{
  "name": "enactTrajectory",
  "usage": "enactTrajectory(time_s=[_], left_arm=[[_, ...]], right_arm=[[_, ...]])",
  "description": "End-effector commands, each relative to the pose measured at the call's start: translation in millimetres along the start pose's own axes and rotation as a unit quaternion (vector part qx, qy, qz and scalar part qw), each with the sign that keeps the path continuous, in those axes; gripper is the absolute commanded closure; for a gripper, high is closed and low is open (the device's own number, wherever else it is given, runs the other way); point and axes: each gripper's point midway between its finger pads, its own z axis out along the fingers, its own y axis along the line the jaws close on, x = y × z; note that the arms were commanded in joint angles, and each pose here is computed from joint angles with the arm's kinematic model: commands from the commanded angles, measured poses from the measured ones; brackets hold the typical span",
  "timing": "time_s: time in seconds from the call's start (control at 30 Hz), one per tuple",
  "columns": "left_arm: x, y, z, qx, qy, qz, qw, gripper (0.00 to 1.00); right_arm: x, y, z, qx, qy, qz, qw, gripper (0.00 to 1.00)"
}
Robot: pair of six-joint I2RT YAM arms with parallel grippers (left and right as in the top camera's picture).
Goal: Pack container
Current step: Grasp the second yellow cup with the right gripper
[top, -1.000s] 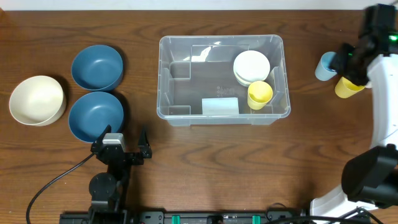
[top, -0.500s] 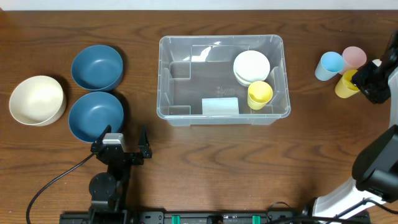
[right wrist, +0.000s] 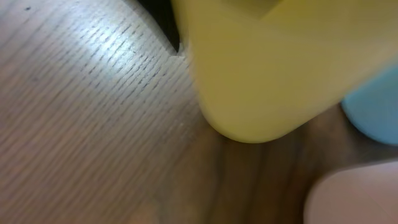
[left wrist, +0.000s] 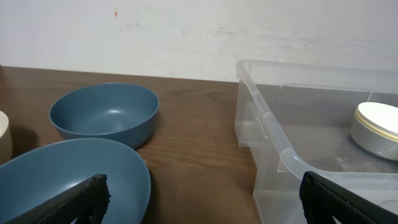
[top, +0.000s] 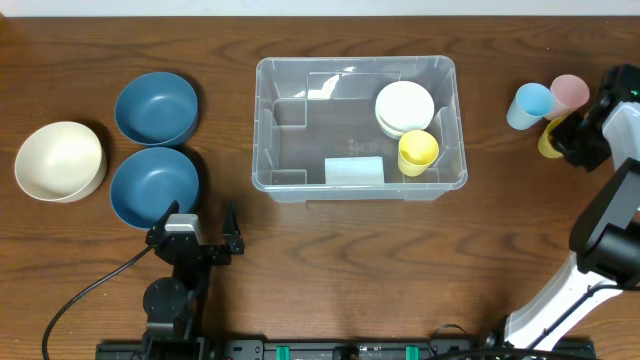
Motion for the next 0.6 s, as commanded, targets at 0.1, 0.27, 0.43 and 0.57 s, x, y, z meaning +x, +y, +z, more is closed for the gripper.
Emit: enactTrajectory(time_s=[0.1,0.27,0.43,0.57], left_arm=[[16.7,6.5,0.9,-0.015,0.026,0.009,1.000,0.02],[16.8,6.5,0.9,-0.015,0.026,0.009,1.000,0.02],[16.7,6.5,0.9,-0.015,0.026,0.009,1.000,0.02],[16.7,6.5,0.9,-0.015,0.026,0.009,1.000,0.02]], right_arm=[[2.5,-4.3,-3.3,0.004,0.005,0.011,1.000,0.99],[3.2,-4.1,-33.8,-0.003,-0.007,0.011,1.000,0.99],[3.9,3.9,-97.3,-0.044,-0.047,0.005,0.998,0.99],[14.5,23.9,-164.0,-0.122,-0.086,-0.019,0.989,0.99]])
